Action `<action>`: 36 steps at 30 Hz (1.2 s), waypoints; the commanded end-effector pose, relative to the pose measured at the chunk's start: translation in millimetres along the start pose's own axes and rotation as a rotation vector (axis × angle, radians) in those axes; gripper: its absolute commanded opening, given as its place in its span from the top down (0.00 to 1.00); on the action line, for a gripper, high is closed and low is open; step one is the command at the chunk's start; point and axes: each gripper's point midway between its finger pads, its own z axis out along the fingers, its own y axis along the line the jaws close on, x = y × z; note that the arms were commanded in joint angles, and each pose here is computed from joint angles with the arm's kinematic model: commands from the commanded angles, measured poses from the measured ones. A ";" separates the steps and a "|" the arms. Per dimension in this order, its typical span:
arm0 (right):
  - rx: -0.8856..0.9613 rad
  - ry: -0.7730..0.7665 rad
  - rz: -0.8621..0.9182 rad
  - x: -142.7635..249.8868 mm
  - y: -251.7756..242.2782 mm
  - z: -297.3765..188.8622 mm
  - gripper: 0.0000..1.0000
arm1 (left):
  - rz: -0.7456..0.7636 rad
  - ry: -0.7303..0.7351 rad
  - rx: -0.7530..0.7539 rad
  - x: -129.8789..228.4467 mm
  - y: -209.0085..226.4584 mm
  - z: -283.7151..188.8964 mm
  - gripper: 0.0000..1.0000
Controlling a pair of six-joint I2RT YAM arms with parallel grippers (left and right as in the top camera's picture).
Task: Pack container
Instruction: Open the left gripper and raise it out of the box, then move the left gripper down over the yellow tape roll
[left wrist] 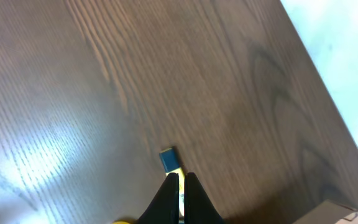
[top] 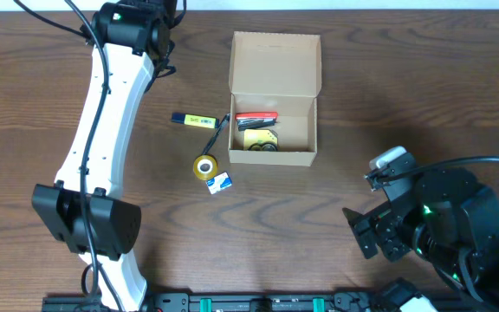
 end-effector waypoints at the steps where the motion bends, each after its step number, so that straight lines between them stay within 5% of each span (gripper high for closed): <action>1: 0.022 0.001 0.027 0.6 -5.2 0.0 0.01 | -0.055 -0.030 0.028 -6.4 -7.6 -3.4 0.94; 16: 0.022 0.001 0.027 0.6 -5.2 0.0 0.01 | 0.168 0.033 -0.032 21.6 4.3 -5.4 0.94; 22: 0.022 0.001 0.027 0.6 -5.2 0.0 0.01 | 0.535 0.094 -0.107 36.0 25.7 -0.1 0.94; 29: 0.022 0.001 0.027 0.6 -5.2 0.0 0.01 | 1.071 0.337 0.075 77.5 24.5 -7.8 0.94; 36: 0.022 0.001 0.027 0.6 -5.2 0.0 0.01 | 1.252 0.430 0.187 97.7 24.5 -11.9 0.94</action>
